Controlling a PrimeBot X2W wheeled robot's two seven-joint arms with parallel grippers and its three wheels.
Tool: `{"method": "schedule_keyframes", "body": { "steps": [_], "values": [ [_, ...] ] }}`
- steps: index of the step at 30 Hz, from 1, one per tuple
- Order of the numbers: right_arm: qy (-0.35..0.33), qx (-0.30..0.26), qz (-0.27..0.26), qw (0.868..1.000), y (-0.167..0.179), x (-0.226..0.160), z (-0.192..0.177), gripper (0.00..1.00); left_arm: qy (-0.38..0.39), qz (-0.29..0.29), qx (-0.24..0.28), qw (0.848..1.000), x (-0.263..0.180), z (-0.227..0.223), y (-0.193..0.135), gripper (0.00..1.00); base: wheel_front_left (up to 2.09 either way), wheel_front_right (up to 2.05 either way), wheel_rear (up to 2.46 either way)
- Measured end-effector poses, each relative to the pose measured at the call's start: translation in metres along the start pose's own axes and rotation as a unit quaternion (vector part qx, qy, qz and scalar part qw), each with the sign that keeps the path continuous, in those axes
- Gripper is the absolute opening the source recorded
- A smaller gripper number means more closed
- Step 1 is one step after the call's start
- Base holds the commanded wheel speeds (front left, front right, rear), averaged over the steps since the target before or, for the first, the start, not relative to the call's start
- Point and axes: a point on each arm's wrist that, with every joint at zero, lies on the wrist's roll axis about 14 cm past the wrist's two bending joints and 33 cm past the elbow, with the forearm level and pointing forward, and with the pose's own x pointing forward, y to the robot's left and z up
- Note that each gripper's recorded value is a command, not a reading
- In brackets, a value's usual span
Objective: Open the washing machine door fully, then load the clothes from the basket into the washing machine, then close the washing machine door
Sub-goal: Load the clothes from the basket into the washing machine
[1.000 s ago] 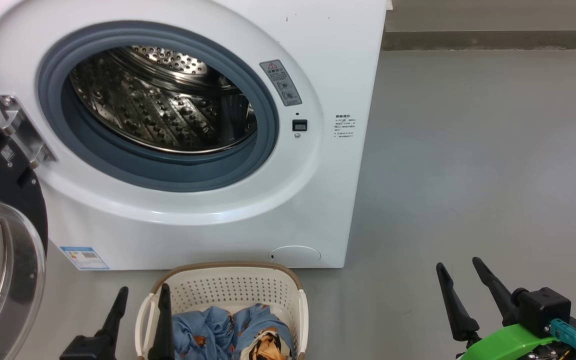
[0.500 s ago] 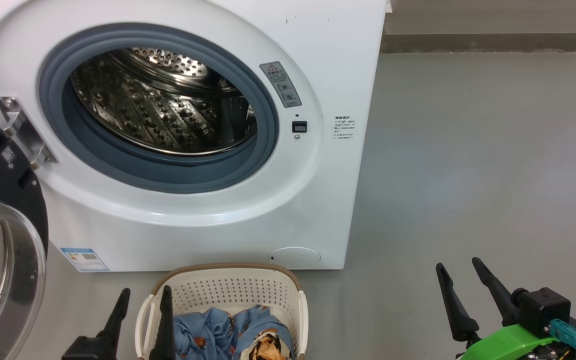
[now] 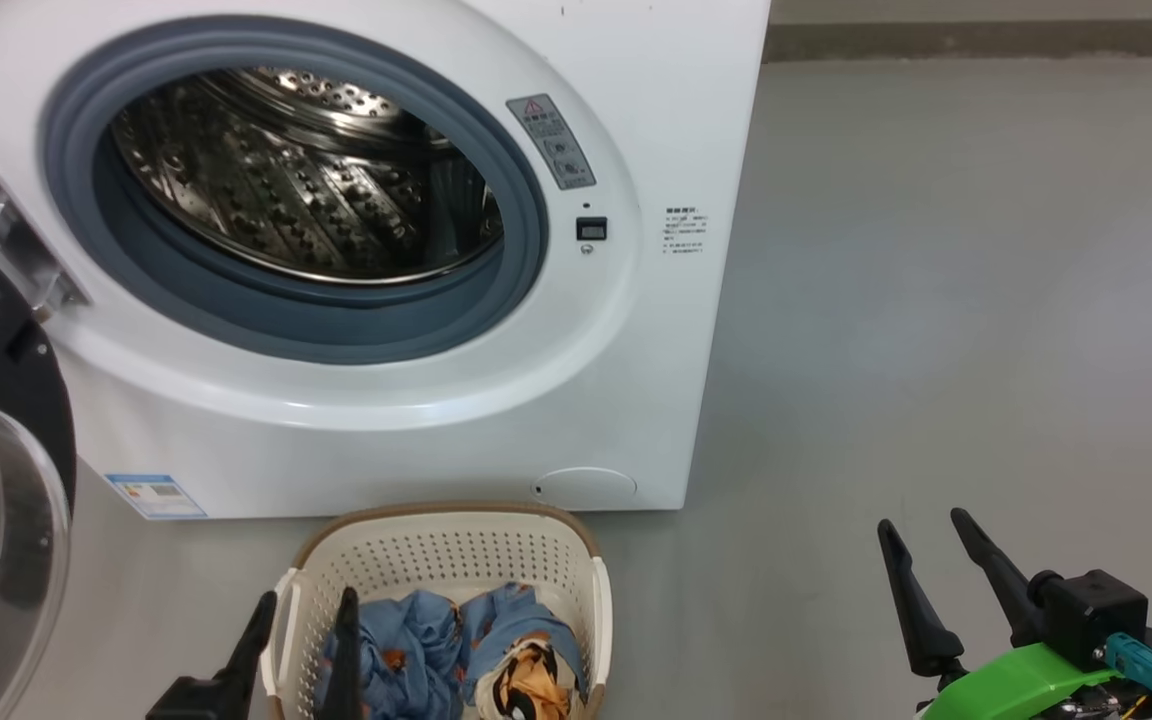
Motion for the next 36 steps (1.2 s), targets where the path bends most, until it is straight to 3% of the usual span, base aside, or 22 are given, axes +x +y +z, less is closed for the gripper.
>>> {"method": "schedule_keyframes", "body": {
  "steps": [10, 18, 23, 36],
  "values": [
    [0.022, -0.005, -0.028, 0.999, -0.021, 0.008, -0.015, 1.0, 0.079, -0.036, 0.0, 0.996, 0.023, -0.05, -0.015, 1.0, 0.0, 0.0, 0.0],
    [0.035, -0.009, -0.053, 0.998, -0.042, 0.025, -0.027, 1.0, 0.153, -0.085, 0.01, 0.985, 0.057, -0.101, -0.032, 1.0, 0.0, 0.0, 0.0],
    [0.052, -0.01, -0.073, 0.996, -0.058, 0.031, -0.042, 1.0, 0.215, -0.123, 0.02, 0.969, 0.073, -0.145, -0.041, 1.0, 0.0, 0.0, 0.0],
    [0.091, -0.018, -0.126, 0.988, -0.099, 0.03, -0.079, 1.0, 0.381, -0.181, 0.074, 0.904, 0.093, -0.259, -0.039, 1.0, 0.0, 0.0, 0.0]
  ]
}}
